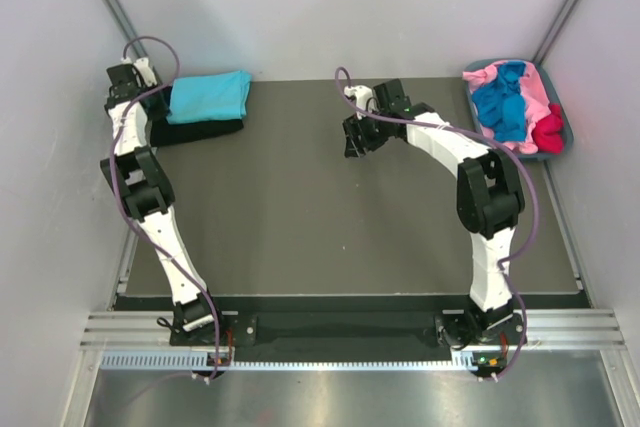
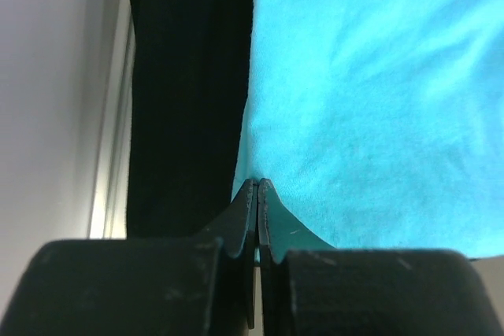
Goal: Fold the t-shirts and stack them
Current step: Neatly place the folded tshirt to the corner
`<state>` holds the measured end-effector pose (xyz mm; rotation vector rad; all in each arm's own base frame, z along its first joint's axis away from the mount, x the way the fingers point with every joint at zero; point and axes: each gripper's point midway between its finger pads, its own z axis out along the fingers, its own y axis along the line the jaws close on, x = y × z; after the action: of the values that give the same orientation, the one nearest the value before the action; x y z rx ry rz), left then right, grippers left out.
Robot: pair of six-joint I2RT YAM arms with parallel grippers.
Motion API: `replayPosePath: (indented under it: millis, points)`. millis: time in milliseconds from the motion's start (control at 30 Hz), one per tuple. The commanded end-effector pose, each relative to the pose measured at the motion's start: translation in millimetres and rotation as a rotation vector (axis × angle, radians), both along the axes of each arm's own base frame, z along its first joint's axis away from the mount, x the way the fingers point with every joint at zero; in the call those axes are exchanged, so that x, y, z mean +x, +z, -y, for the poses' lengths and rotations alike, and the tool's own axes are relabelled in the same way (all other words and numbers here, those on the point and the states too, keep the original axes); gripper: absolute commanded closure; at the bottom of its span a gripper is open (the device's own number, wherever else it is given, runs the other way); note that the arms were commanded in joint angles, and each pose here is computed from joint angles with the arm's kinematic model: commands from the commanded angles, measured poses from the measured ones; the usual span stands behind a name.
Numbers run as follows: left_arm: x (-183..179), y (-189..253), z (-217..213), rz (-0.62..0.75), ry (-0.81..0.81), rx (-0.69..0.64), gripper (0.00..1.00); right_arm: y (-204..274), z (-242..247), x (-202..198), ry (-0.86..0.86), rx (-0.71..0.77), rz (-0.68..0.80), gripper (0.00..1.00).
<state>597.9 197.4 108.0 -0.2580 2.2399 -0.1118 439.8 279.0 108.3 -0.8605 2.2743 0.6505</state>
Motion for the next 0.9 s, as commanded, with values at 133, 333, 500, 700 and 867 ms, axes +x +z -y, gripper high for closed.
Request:
replayPosePath:
  millis: [133,333,500,700,867]
  points:
    - [-10,81,-22,0.133,0.010,0.095,1.00,17,-17,9,0.025,0.047,0.047,0.38]
    - [-18,76,-28,0.107,0.006,0.129,1.00,15,-18,8,0.025,0.053,0.040,0.38]
    - [-24,73,-43,0.091,0.027,0.155,1.00,13,-20,9,0.027,0.053,0.035,0.38]
    - [-24,68,-44,0.086,0.015,0.148,1.00,10,-21,9,0.025,0.056,0.028,0.38]
    - [-24,67,-46,0.077,0.015,0.162,1.00,12,-22,12,0.020,0.063,0.030,0.38]
